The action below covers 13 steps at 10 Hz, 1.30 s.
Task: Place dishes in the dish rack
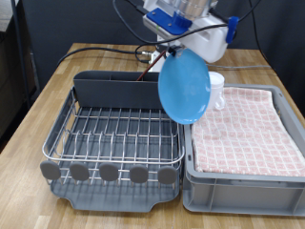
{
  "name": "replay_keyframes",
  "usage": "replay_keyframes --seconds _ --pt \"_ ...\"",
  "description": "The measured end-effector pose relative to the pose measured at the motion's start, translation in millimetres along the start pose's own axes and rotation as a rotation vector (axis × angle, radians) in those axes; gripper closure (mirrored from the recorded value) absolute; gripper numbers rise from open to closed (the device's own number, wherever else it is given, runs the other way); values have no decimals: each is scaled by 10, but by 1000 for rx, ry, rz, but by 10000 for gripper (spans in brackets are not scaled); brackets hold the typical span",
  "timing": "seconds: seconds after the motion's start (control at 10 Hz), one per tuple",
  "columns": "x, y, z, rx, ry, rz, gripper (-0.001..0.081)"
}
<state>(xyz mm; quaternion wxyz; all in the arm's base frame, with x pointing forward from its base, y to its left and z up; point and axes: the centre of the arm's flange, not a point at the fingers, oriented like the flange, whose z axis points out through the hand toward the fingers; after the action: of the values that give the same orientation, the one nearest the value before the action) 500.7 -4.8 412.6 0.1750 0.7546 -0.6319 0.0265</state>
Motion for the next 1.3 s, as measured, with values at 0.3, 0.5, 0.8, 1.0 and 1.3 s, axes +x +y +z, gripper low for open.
replay_keyframes --seconds 0.3,0.5,0.8,1.0,1.3 --pt "527 123 170 56 97 -202 787" --pt "887 239 274 78 124 -299 787" --pt "928 240 274 88 132 -321 787" --pt "954 177 234 129 188 -386 787" --pt "977 101 210 161 229 -483 787"
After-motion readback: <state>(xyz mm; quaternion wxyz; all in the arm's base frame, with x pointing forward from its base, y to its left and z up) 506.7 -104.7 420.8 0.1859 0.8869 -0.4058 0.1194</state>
